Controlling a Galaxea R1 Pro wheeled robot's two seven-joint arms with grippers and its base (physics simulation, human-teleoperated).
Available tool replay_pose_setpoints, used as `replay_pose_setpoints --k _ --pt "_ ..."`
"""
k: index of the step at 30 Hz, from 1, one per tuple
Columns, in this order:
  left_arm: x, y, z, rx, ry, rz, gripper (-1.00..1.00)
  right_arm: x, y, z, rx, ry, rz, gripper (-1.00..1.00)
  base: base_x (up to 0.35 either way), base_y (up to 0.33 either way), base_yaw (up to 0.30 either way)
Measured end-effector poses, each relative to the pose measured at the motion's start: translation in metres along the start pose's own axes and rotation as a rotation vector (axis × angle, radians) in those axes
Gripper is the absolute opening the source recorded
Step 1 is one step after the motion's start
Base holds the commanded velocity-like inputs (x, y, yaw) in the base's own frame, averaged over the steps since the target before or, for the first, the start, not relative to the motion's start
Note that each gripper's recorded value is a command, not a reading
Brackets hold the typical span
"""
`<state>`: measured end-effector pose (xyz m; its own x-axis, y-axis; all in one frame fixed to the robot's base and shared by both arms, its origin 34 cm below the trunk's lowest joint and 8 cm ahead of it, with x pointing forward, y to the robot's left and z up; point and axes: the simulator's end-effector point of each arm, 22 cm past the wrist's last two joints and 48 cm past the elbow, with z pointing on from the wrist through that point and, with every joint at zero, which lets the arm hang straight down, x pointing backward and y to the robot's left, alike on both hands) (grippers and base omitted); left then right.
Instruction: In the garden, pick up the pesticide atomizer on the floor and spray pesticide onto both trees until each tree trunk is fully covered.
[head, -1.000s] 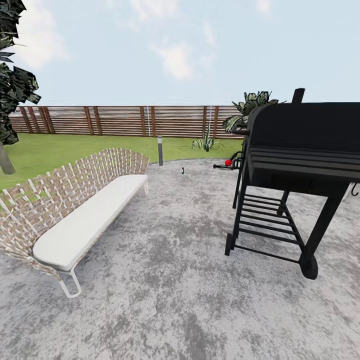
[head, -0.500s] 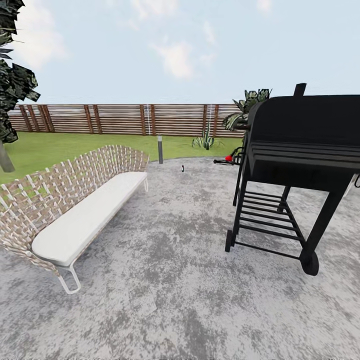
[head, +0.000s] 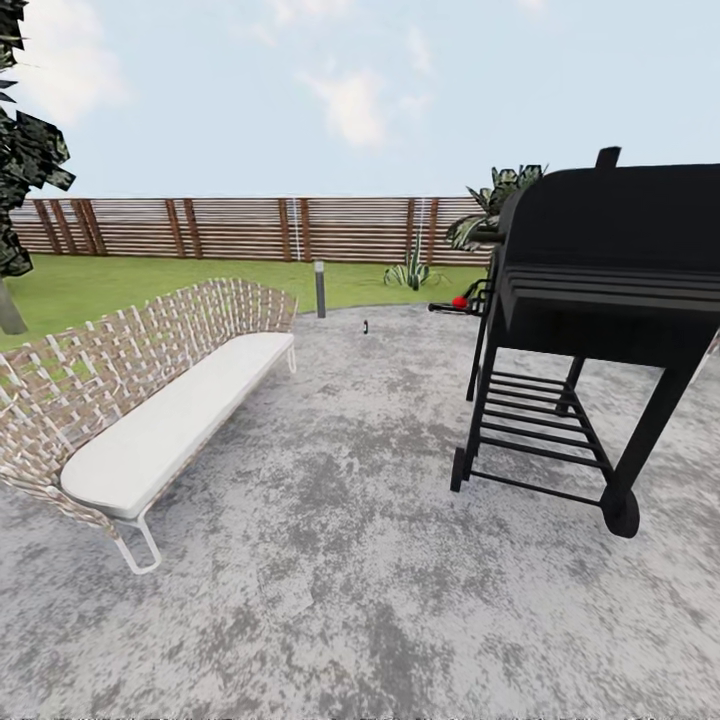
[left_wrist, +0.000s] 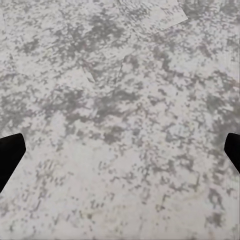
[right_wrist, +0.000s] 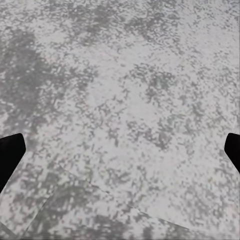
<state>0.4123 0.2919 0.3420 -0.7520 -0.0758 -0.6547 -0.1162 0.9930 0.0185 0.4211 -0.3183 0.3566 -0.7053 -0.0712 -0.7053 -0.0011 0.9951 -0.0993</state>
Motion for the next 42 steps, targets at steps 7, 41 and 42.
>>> replay_pose_setpoints --k 7,41,42 --pt "0.017 0.0 0.01 0.0 0.011 0.001 1.0 0.017 0.002 0.008 -0.001 0.011 -0.001 1.0 0.0 0.0 0.0" --pt "0.068 0.002 0.043 -0.001 0.027 0.006 1.0 0.07 0.008 0.038 -0.007 0.022 -0.008 1.0 0.033 0.0 0.0" --pt "0.068 0.002 0.043 0.0 0.026 0.006 1.0 0.07 0.009 0.038 -0.007 0.022 -0.008 1.0 0.313 0.0 0.0"
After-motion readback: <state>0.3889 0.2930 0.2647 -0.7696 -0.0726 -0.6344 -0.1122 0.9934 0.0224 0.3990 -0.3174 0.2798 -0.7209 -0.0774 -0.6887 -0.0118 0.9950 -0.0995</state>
